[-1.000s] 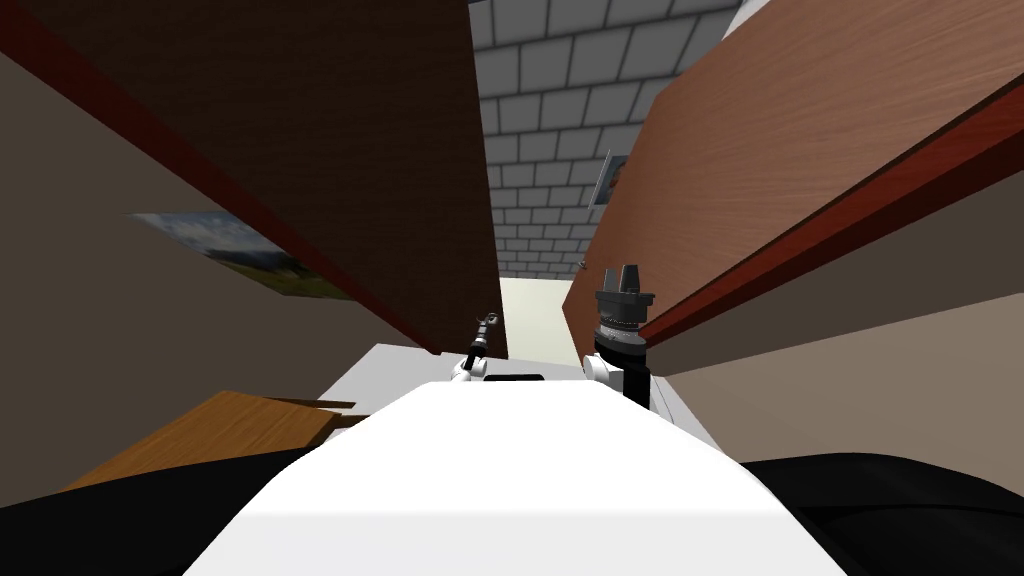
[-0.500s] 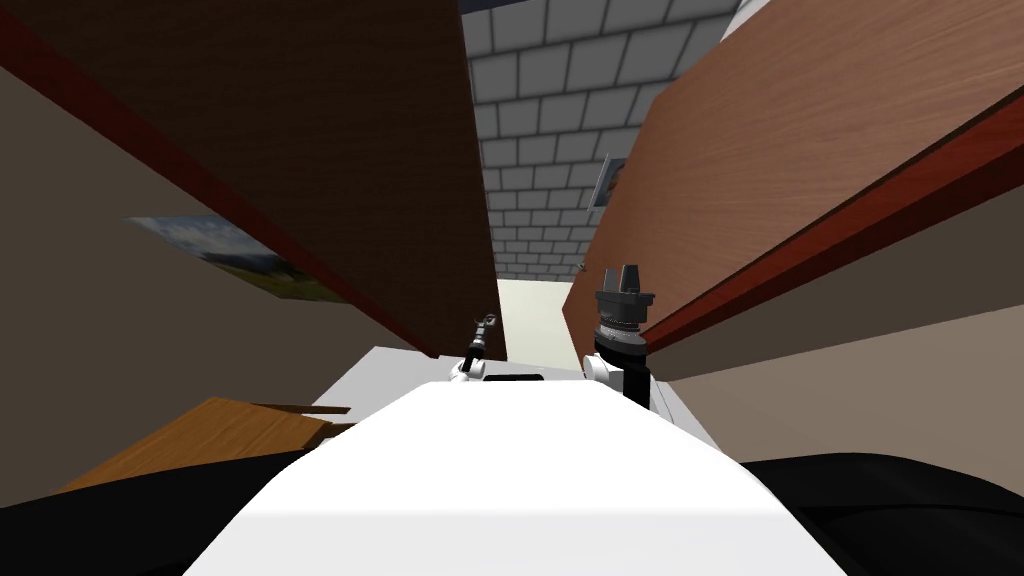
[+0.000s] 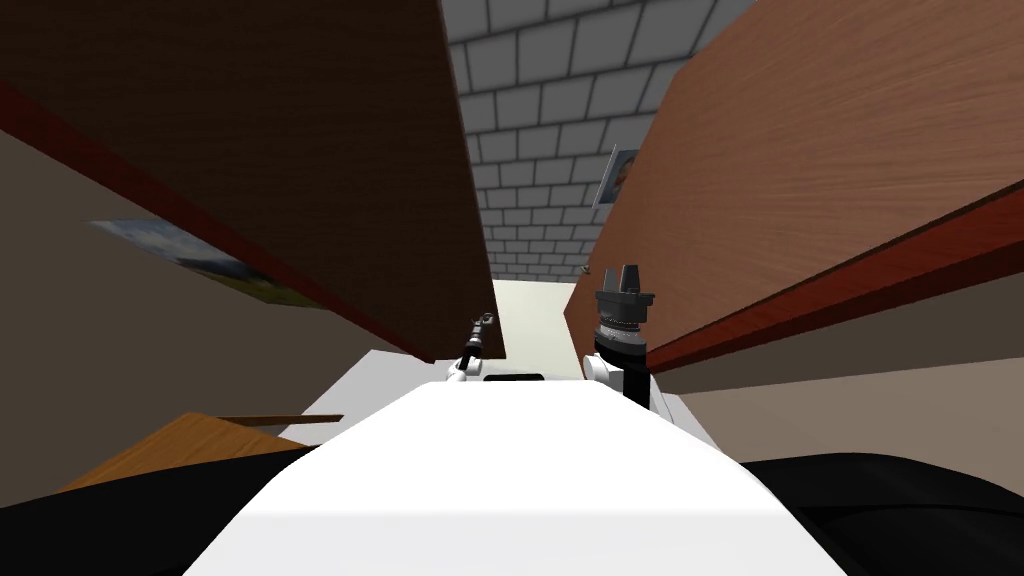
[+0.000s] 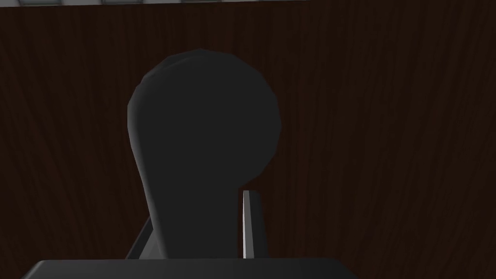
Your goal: Push the door open
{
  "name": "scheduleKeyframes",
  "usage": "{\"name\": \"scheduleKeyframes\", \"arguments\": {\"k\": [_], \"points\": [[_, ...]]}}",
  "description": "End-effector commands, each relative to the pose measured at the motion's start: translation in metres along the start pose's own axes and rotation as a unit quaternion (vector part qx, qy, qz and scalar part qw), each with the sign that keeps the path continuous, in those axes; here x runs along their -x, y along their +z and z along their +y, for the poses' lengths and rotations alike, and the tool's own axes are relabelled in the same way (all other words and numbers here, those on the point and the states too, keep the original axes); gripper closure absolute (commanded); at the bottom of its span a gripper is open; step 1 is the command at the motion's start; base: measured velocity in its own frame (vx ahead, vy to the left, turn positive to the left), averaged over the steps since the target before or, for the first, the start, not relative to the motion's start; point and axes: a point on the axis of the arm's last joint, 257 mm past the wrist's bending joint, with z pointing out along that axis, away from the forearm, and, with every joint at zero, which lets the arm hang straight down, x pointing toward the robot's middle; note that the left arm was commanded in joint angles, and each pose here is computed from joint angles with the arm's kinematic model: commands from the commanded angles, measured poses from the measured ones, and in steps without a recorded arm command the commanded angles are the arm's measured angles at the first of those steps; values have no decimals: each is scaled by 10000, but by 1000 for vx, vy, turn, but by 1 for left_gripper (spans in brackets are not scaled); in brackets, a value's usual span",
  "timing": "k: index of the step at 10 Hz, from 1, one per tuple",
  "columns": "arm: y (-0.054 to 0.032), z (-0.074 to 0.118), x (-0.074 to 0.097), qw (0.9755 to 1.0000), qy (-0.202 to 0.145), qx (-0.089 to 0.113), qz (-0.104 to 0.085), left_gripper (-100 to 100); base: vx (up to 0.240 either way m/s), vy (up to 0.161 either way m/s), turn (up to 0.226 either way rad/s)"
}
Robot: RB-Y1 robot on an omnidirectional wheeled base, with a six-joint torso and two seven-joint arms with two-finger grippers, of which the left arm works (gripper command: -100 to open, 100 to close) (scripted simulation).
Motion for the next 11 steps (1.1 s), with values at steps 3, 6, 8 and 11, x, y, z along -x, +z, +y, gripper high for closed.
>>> {"name": "scheduleKeyframes", "arguments": {"k": [3, 6, 8, 11], "points": [[-7, -28, 426, 9993, 96, -57, -356, 100, 175, -85, 69], [-26, -29, 650, 9981, 102, -54, -603, 100, 173, -93, 69], [-38, -28, 750, 9973, 93, -52, -726, 100, 190, -70, 58], [-72, 5, 866, 9960, 68, -12, -886, 100, 155, -98, 57]]}}
